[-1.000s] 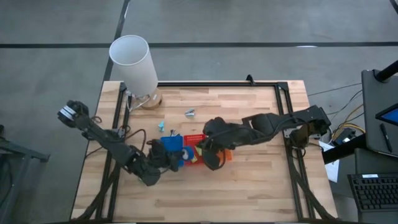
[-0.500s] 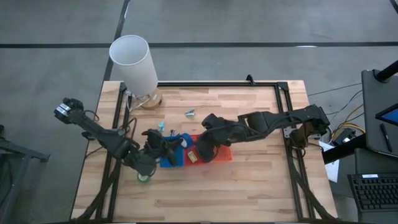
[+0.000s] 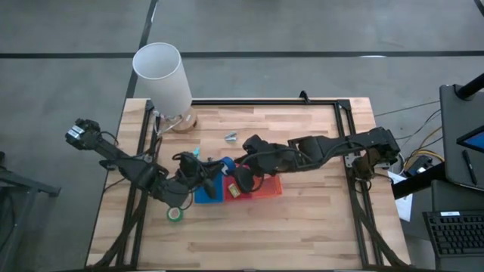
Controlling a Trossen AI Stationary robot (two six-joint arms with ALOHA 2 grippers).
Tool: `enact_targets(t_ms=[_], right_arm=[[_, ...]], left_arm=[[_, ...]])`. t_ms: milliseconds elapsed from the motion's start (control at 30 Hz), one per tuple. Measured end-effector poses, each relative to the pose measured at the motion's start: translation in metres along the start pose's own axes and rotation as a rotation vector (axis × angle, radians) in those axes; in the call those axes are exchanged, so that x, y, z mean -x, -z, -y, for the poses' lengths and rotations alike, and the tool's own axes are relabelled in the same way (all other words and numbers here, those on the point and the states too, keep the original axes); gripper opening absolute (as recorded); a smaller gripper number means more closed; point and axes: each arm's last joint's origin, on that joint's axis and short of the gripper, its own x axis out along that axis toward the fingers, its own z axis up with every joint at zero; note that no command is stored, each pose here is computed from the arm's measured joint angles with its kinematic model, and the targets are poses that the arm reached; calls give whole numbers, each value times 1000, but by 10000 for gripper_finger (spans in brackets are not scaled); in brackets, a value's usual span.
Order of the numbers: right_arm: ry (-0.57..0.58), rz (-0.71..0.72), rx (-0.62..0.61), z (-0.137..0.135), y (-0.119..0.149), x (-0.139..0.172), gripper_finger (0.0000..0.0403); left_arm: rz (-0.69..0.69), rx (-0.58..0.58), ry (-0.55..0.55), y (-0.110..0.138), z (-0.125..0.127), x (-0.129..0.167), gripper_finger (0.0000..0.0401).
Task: Pick and place Stapler, Stapler remover, tape
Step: Put the blue tape into the orange bin
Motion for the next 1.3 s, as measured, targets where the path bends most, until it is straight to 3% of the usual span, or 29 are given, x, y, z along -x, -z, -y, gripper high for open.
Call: enact_targets(t_ms=[300, 567, 767, 1000, 1200, 1300], right_arm=[[4, 3, 3, 3, -3, -2, 179], [8, 0, 91, 4, -4, -2, 98], [12, -59, 178, 8, -3, -1, 103], [99, -318, 364, 26, 13, 9, 105], [146, -526, 600, 43, 28, 13, 108], [107, -588, 731, 49, 36, 7, 109]], left_arm=[[-2, -16, 8, -3, 1, 1, 52], [1, -32, 6, -4, 1, 1, 68], [-37, -56, 37, -7, 0, 3, 85], [-85, -133, 102, -16, -4, 10, 100], [-77, -124, 114, -24, -6, 15, 103], [-75, -120, 116, -26, -7, 16, 103]])
